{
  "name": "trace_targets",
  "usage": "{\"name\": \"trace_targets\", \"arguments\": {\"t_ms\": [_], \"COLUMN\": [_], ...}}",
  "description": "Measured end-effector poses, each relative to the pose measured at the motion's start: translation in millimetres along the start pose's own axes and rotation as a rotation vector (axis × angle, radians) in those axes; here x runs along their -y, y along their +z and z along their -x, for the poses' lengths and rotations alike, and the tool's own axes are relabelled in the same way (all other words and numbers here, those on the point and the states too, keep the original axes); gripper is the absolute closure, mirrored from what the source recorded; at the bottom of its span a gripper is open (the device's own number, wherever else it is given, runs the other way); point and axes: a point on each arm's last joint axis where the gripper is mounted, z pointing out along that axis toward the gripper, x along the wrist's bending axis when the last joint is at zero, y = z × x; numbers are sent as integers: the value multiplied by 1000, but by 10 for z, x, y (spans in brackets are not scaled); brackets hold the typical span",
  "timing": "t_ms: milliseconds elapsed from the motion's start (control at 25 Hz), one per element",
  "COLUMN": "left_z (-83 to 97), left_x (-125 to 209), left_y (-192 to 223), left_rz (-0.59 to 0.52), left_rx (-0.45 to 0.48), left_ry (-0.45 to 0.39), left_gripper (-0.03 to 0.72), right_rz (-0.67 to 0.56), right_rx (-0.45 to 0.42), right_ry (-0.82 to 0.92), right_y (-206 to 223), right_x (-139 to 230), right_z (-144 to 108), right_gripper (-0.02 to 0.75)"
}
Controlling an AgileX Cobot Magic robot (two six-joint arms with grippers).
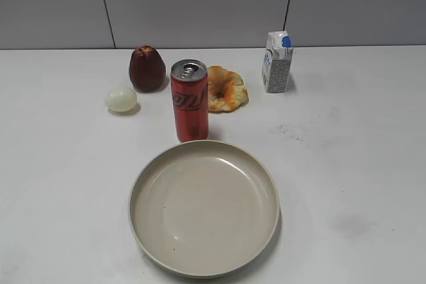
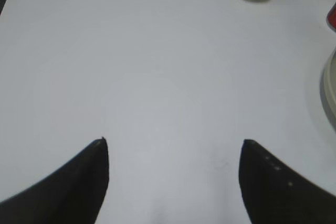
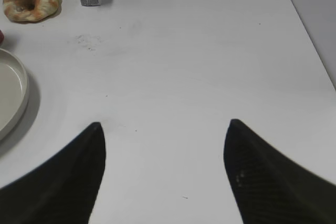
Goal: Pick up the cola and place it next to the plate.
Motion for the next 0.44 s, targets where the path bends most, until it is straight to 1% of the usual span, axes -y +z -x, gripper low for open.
{"name": "trace_targets", "arguments": {"t_ms": [160, 360, 440], "left_z": [20, 57, 63], "left_x": [64, 199, 225], "left_y": [-113, -303, -334], "left_rz": [82, 230, 255], "left_rx": [-8, -24, -26], "left_ry": [10, 28, 31], "left_gripper": [115, 139, 150], "right_rz": [0, 0, 0], "right_rx": [0, 0, -1], "right_ry": [0, 0, 0], "right_y": [0, 0, 0], "right_x": [0, 0, 0], "right_z": [0, 0, -1], "right_gripper": [203, 203, 203]}}
